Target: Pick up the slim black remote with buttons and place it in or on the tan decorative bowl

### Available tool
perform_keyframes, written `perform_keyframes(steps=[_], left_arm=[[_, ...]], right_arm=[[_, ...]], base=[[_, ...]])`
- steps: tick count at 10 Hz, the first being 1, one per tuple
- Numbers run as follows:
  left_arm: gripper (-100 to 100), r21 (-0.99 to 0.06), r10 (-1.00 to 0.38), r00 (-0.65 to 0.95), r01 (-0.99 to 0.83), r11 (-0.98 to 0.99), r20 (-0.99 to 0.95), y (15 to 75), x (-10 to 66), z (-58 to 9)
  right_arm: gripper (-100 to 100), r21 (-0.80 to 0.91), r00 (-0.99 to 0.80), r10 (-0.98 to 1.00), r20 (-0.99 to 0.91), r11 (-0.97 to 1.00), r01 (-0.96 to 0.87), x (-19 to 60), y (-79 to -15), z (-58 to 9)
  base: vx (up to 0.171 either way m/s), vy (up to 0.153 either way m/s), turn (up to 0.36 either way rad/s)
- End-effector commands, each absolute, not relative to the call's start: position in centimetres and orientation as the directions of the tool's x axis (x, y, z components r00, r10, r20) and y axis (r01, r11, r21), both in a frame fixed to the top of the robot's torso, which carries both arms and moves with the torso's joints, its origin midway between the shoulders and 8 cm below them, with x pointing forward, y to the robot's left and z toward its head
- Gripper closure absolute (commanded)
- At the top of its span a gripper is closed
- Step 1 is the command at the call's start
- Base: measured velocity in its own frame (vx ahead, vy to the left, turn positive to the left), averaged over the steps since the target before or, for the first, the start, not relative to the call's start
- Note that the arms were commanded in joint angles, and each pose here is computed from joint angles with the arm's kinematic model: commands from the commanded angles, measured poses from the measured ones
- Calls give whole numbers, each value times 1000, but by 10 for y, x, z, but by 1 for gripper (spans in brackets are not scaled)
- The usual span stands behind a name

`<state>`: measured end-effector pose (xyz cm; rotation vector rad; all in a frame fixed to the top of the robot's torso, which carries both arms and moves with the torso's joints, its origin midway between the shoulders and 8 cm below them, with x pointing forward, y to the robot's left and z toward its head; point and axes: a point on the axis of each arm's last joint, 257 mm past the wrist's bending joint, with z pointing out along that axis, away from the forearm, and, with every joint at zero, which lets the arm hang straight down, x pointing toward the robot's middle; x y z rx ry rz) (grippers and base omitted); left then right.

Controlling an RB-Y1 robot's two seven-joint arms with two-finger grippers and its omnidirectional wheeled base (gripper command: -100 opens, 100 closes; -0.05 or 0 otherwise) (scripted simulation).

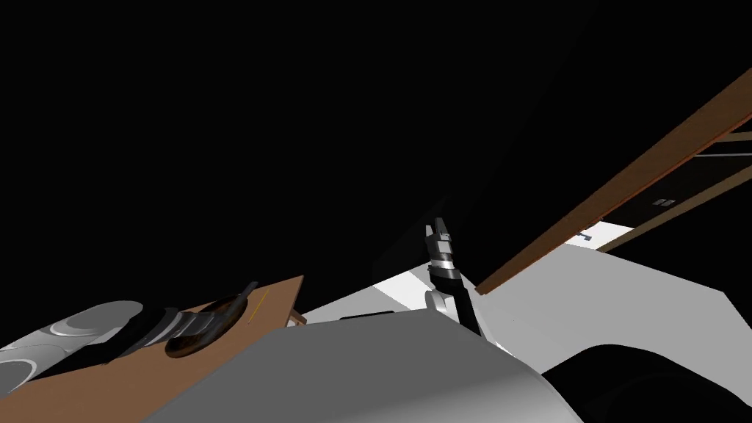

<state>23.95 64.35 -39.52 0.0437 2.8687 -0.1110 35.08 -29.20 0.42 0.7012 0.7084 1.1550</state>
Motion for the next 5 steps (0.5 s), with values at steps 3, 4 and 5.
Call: perform_keyframes(steps=[3,4,5], left_arm=[[100,-57,11,-982,22,998,-186,649,225,-397],[100,-59,-8,-988,1,998,-156,650,221,-397],[100,-51,0,-989,8,999,-146,652,218,-397]], right_arm=[[0,795,247,960,-132,251,-553,351,-292,4],[0,795,247,960,-131,251,-553,351,-292,4],[0,795,247,960,-132,251,-553,351,-292,4]], base=[[149,55,158],[141,69,165],[104,63,106]])
